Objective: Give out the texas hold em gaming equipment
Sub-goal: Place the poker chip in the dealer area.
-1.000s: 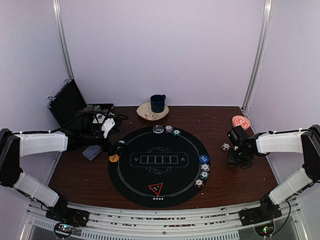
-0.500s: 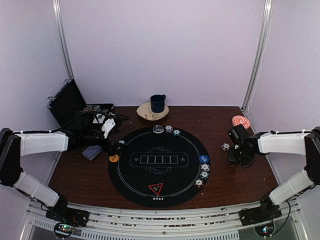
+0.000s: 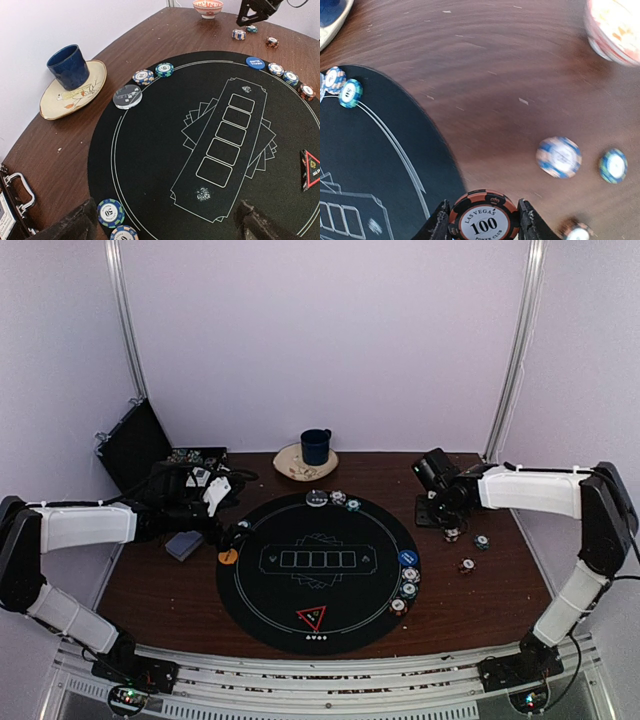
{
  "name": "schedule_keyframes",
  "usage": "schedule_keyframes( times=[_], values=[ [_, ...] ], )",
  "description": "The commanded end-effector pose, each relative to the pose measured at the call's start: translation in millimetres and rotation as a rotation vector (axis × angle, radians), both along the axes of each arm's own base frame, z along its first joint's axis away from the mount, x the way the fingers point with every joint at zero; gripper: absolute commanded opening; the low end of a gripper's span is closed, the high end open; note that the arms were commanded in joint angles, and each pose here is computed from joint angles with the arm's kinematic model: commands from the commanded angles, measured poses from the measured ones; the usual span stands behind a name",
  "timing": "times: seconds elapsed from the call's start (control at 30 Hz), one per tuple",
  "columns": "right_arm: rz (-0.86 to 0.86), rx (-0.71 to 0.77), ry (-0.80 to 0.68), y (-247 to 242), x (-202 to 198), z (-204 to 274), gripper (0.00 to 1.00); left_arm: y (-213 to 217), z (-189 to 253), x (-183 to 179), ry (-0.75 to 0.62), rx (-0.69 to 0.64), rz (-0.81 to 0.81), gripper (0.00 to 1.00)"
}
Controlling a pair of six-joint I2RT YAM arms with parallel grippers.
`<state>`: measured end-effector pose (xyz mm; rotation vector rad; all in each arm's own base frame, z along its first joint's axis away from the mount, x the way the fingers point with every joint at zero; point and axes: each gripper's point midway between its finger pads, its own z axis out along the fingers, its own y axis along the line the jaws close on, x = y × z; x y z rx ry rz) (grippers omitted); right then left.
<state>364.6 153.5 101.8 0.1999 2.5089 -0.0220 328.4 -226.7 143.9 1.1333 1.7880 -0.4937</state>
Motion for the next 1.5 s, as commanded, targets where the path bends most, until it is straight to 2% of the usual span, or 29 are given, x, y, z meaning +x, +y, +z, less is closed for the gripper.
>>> schedule_keyframes(
  times=[0.0, 0.3, 0.63, 1.23, 1.47],
  values=[
    [0.072, -0.04, -0.009, 34.6, 32.7, -3.4, 0.33, -1.8, 10.5, 7.3, -0.048, -0.025, -0.002, 0.98],
    [0.187, 0.002, 0.01, 102.3, 90.5, -22.2, 0.34, -1.7, 10.1, 7.5, -0.047, -0.025, -0.003, 0.98],
    [0.238, -0.008, 0.016, 128.9, 117.8, -48.1, 0.35, -2.6, 10.7, 7.1, -0.049, -0.027, -0.006, 0.98],
    [0.259, -0.04, 0.024, 131.0, 123.4, -63.6, 0.38, -1.9, 8.2, 8.0, -0.044, -0.022, -0.003, 0.98],
    [0.263, -0.036, 0.026, 131.6, 122.3, -60.4, 0.48, -2.3, 8.1, 8.5, -0.044, -0.021, -0.004, 0.98]
  ],
)
